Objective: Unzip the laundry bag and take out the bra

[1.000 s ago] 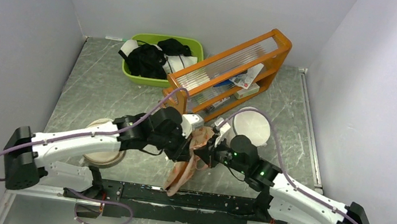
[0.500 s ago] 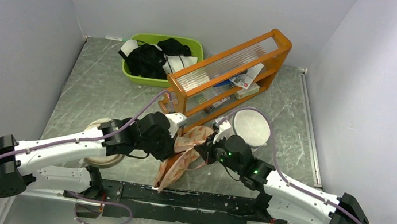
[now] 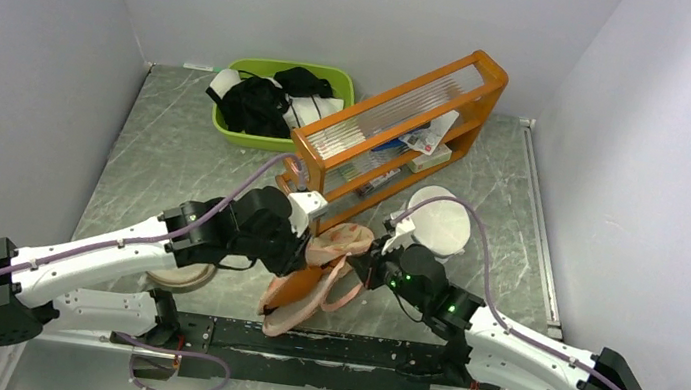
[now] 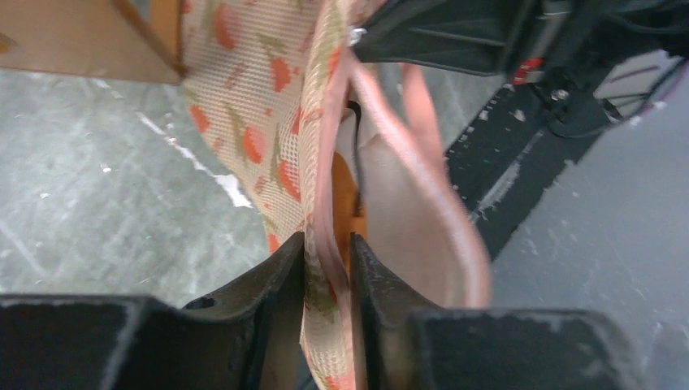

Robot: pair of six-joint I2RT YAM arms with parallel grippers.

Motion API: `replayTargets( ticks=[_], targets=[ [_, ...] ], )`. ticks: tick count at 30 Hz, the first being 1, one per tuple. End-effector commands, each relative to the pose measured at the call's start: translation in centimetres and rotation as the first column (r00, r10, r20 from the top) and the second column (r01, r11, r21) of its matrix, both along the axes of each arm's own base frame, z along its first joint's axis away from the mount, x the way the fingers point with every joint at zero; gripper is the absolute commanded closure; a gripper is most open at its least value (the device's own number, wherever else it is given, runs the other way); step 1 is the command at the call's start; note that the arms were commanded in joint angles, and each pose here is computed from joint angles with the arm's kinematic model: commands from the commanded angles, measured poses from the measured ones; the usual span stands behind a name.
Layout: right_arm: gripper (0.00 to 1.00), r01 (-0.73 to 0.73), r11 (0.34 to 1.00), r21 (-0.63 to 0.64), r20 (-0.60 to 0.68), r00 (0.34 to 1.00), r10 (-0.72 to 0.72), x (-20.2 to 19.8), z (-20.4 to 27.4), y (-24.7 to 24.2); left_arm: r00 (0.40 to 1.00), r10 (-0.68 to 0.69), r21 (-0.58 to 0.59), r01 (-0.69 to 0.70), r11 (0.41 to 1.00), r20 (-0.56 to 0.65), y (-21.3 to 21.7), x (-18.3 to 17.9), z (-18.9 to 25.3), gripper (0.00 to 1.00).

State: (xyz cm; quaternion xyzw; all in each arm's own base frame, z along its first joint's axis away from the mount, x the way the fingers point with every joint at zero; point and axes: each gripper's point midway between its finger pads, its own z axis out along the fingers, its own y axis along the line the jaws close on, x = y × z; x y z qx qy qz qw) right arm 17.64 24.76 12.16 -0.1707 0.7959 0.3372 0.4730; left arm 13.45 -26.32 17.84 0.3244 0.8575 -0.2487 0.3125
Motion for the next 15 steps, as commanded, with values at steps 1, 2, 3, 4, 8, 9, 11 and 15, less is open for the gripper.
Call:
replayTargets(
  ticks=[1, 2, 3, 4, 8, 9, 11, 15],
  targets=[
    [1.00, -0.036, 0.998, 0.053, 0.000, 0.999, 0.036, -0.2, 0.7, 1.0, 0.985, -0.162, -0.114, 0.155, 0.981, -0.056, -2.5, -2.3, 0.3, 0.55],
    [1.00, -0.046, 0.997, 0.063, -0.001, 0.999, 0.046, -0.4, 0.8, 1.2, 0.985, -0.149, -0.138, 0.136, 0.981, -0.089, -2.9, -2.6, 0.1, 0.43],
    [1.00, -0.054, 0.996, 0.073, -0.003, 0.999, 0.054, -0.5, 1.0, 1.3, 0.984, -0.146, -0.156, 0.129, 0.979, -0.099, -3.3, -2.6, 0.0, 0.29],
    [1.00, -0.057, 0.995, 0.083, -0.006, 0.998, 0.058, -0.6, 1.2, 1.4, 0.984, -0.138, -0.174, 0.117, 0.978, -0.110, -3.7, -2.6, 0.0, 0.19],
    [1.00, -0.069, 0.992, 0.106, -0.014, 0.997, 0.071, -0.9, 1.6, 1.6, 0.989, -0.124, -0.256, 0.100, 0.961, -0.080, -5.7, -2.0, 1.2, 0.00],
    [1.00, -0.072, 0.991, 0.110, -0.014, 0.997, 0.074, -1.0, 1.8, 1.7, 0.993, -0.104, -0.248, 0.086, 0.965, -0.063, -6.1, -1.6, 1.1, 0.00],
    [1.00, -0.075, 0.990, 0.117, -0.013, 0.997, 0.077, -1.0, 2.0, 1.7, 0.998, -0.065, -0.205, 0.060, 0.977, -0.019, -6.9, -1.1, 1.0, 0.00],
    [1.00, -0.071, 0.990, 0.124, -0.016, 0.997, 0.074, -1.1, 2.2, 1.7, 0.997, 0.013, -0.062, -0.008, 0.998, 0.079, -8.3, -0.4, -0.8, 0.03]
  ],
)
